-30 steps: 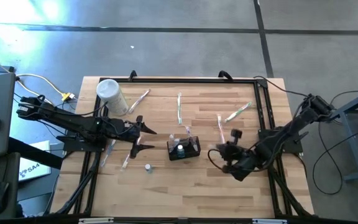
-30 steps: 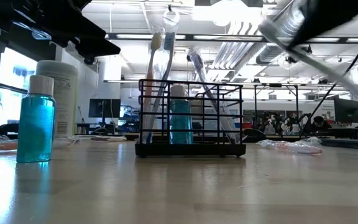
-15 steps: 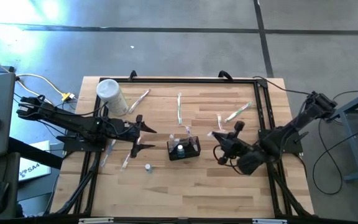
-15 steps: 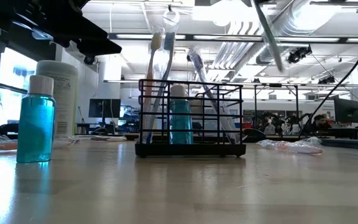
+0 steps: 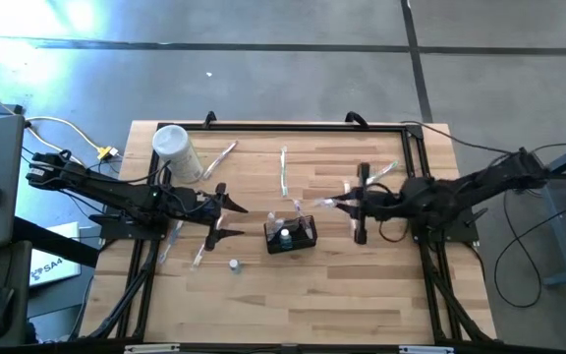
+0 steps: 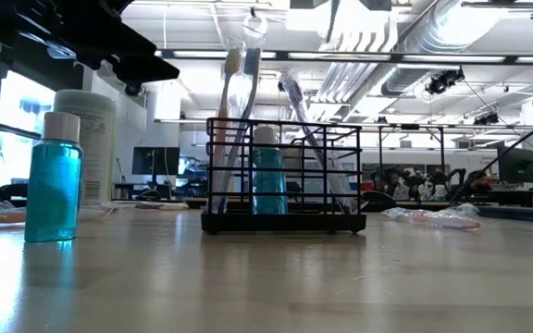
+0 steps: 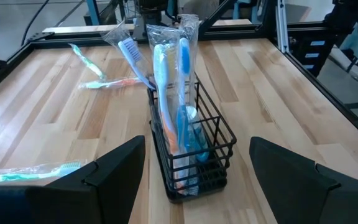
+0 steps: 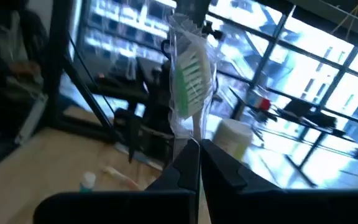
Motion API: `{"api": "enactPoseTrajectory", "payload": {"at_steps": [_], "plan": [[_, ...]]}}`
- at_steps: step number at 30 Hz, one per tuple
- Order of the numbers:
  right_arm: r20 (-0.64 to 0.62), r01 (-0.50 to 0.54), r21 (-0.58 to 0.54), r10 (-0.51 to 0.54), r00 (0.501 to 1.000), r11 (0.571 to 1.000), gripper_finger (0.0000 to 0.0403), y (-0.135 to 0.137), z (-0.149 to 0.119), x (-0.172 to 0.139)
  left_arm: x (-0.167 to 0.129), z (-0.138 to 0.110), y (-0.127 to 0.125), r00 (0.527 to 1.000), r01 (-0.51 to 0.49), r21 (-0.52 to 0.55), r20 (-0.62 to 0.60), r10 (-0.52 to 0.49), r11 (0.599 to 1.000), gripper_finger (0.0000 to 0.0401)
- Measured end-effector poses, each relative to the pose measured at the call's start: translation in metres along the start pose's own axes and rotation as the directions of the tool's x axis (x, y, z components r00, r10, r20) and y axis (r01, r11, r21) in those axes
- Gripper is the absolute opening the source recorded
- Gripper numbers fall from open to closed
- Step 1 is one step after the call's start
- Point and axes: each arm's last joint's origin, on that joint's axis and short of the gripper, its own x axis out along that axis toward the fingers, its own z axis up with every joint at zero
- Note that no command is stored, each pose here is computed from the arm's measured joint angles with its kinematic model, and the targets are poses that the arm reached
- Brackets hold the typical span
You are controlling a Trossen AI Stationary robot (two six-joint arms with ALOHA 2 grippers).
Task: Pick & Place toothbrushing station
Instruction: Put the bottom green toothbrush into the black wire organizer
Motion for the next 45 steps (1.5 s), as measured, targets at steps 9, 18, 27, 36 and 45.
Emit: {"api": "enactPoseTrajectory", "payload": {"at_steps": [9,18,27,36,45], "plan": [[-0.001,0.088,0.242,-0.091,0.996,0.966,0.0002,0.001,-0.058,-0.004,0.000,0.000,0.000,1.000,-0.004,0.000,0.000,0.004,1.000,0.0287],[-0.058,0.139,0.276,-0.128,0.990,0.951,0.0003,0.014,-0.066,0.001,0.000,0.000,0.001,1.000,-0.023,0.003,0.005,0.023,1.000,0.0287],[-0.186,0.236,0.249,-0.193,0.964,0.939,0.0003,0.028,-0.099,0.022,0.000,0.001,0.001,0.999,-0.042,-0.001,0.013,0.042,0.999,0.0287],[-0.294,0.308,0.253,-0.231,0.928,0.917,0.0003,0.041,-0.129,0.035,0.000,0.001,0.001,0.999,-0.046,-0.001,0.014,0.046,0.999,0.0287],[-0.290,0.304,0.281,-0.221,0.931,0.910,0.0003,0.051,-0.148,0.046,0.000,0.001,0.001,0.999,-0.046,-0.002,0.015,0.046,0.999,0.0287]]}}
